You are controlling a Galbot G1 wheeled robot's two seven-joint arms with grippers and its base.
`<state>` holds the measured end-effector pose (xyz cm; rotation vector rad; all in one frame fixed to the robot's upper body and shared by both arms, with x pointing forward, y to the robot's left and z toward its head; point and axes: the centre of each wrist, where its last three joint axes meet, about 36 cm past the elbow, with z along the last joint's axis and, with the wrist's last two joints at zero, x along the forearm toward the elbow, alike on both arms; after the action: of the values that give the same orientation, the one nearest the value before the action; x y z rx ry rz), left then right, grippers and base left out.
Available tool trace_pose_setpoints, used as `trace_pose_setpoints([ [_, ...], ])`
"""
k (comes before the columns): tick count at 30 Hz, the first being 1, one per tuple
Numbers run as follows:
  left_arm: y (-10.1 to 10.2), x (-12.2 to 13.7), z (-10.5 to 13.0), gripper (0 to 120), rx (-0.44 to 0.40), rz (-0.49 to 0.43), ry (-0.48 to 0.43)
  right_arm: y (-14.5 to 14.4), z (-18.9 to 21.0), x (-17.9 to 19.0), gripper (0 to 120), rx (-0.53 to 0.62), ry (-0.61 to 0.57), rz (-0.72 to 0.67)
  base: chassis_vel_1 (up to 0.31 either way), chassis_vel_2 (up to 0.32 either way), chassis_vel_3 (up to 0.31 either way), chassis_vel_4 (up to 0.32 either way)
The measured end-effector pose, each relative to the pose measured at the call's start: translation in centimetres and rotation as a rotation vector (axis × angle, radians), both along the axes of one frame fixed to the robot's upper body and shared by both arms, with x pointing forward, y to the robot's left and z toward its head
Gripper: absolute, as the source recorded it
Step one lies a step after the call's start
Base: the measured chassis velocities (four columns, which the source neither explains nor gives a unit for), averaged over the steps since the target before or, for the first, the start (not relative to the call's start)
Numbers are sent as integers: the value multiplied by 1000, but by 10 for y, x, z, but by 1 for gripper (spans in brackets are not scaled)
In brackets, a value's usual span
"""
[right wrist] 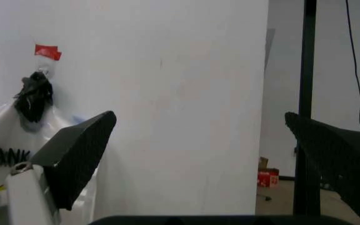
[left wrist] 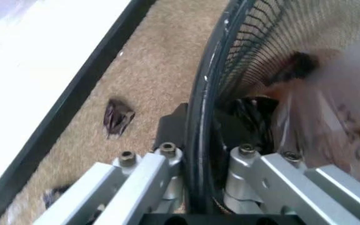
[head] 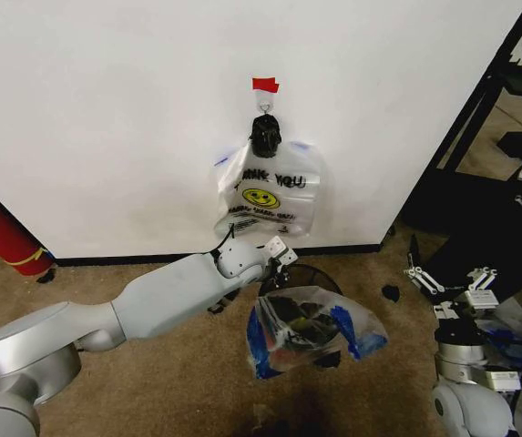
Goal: Pick up the garbage bag from the wall and place it over the trash bin.
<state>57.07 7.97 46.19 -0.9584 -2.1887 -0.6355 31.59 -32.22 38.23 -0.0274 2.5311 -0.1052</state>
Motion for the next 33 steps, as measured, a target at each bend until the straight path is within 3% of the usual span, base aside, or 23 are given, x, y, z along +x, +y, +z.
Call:
trace_pose_setpoints([
  [3,9,-5,5,0,-44,109,3,2,-1,0,100,-3,1,7,0,0,0,0],
  [5,10,-5,5,0,-47,119,3,2,-1,0,100,-3,1,8,0,0,0,0],
  [6,18,-9,11,0,-76,223,6,4,-2,0,100,-3,1,12,0,0,0,0],
  [10,37,-19,24,0,-152,400,79,5,-2,1,100,-4,-2,16,0,0,0,0],
  [11,46,-29,30,0,-178,481,120,7,-2,2,100,-6,-2,19,0,0,0,0],
  [12,46,-29,30,0,-178,481,120,7,-2,2,100,-6,-2,19,0,0,0,0],
  [17,56,-78,34,0,-290,669,194,12,-4,1,100,-17,2,30,0,0,0,0],
  [19,54,-95,32,0,-325,741,199,13,-4,2,100,-24,1,31,0,0,0,0],
  [22,53,-100,31,0,-332,768,197,13,-4,2,100,-26,1,31,0,0,0,0],
  [23,56,-116,28,0,-357,869,184,13,-2,4,100,-31,-1,32,0,0,0,0],
  [25,63,-126,26,0,-382,947,169,13,-3,6,100,-34,1,34,0,0,0,0],
  [31,80,-148,19,0,-451,1057,164,17,-7,9,100,-41,12,46,0,0,0,0],
  [33,85,-159,5,0,-456,1075,163,21,-8,10,100,-43,17,56,0,0,0,0],
])
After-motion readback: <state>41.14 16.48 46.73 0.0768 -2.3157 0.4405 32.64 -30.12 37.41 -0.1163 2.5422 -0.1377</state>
